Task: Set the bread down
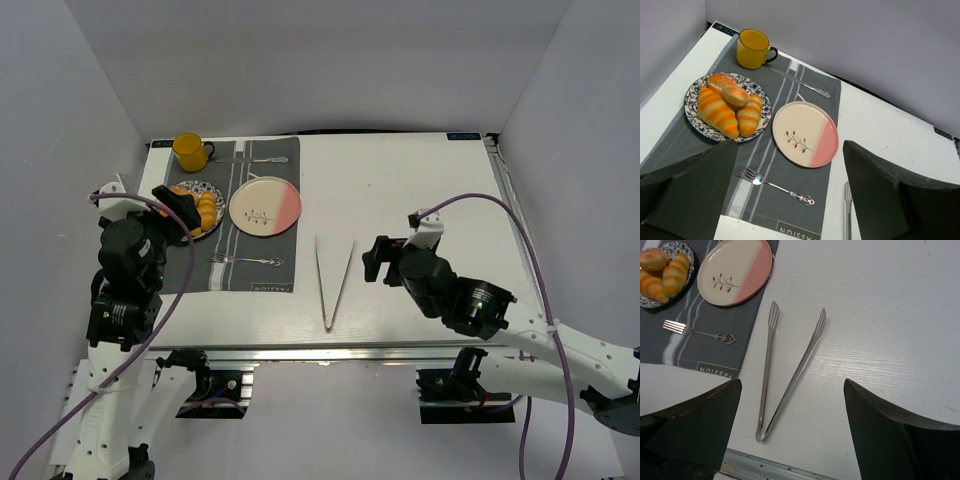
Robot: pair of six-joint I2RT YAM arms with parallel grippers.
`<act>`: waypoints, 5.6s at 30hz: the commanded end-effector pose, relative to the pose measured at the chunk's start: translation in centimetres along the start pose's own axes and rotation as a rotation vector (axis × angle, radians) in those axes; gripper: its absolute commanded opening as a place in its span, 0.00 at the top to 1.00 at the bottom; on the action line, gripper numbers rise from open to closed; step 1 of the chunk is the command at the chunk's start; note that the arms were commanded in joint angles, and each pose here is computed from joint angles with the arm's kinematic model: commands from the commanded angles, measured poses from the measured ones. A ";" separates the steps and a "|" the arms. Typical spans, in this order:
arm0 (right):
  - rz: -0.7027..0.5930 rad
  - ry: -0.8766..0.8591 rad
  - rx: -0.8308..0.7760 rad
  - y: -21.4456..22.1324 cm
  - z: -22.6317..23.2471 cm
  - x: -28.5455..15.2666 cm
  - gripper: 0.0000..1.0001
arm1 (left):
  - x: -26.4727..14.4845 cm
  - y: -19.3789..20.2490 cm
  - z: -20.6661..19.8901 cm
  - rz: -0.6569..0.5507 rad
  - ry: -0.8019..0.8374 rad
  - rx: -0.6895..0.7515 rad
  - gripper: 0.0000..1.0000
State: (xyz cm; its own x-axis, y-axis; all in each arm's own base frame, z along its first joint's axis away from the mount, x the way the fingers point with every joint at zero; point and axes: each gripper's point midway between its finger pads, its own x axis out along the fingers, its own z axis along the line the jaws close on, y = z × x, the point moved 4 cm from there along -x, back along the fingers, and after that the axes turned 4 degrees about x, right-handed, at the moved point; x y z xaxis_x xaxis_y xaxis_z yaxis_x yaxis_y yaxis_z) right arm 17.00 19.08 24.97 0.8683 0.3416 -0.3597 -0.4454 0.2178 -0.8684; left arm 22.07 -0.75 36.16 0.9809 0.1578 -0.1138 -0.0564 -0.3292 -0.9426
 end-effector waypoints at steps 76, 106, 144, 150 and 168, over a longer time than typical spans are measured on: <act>0.516 0.389 -0.008 19.1 4.6 13.4 0.11 | -2.4 1.9 3.3 -0.010 -0.125 0.140 0.02; 0.363 0.142 -0.238 4.8 6.2 7.5 0.53 | -2.0 2.5 3.5 -0.005 -0.139 0.149 0.02; 0.173 -0.750 -0.349 -0.5 28.9 25.3 0.53 | -2.9 -4.8 3.1 -0.144 -0.257 0.108 0.06; 0.165 -0.804 -0.308 0.2 29.6 27.1 0.53 | -2.7 -4.3 2.9 -0.129 -0.252 0.119 0.06; 0.216 -0.768 -0.251 3.6 27.8 30.9 0.49 | -2.5 -3.3 3.4 -0.113 -0.273 0.132 0.06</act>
State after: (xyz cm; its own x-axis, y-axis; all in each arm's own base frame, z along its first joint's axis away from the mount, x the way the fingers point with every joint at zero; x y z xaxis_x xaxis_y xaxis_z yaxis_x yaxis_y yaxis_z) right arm 35.13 55.06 18.82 0.3225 0.8798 -0.3494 -0.4779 -0.1673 -0.8624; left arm 19.34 2.98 38.78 0.9014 0.4282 -0.0637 0.0202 -0.1887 -0.9818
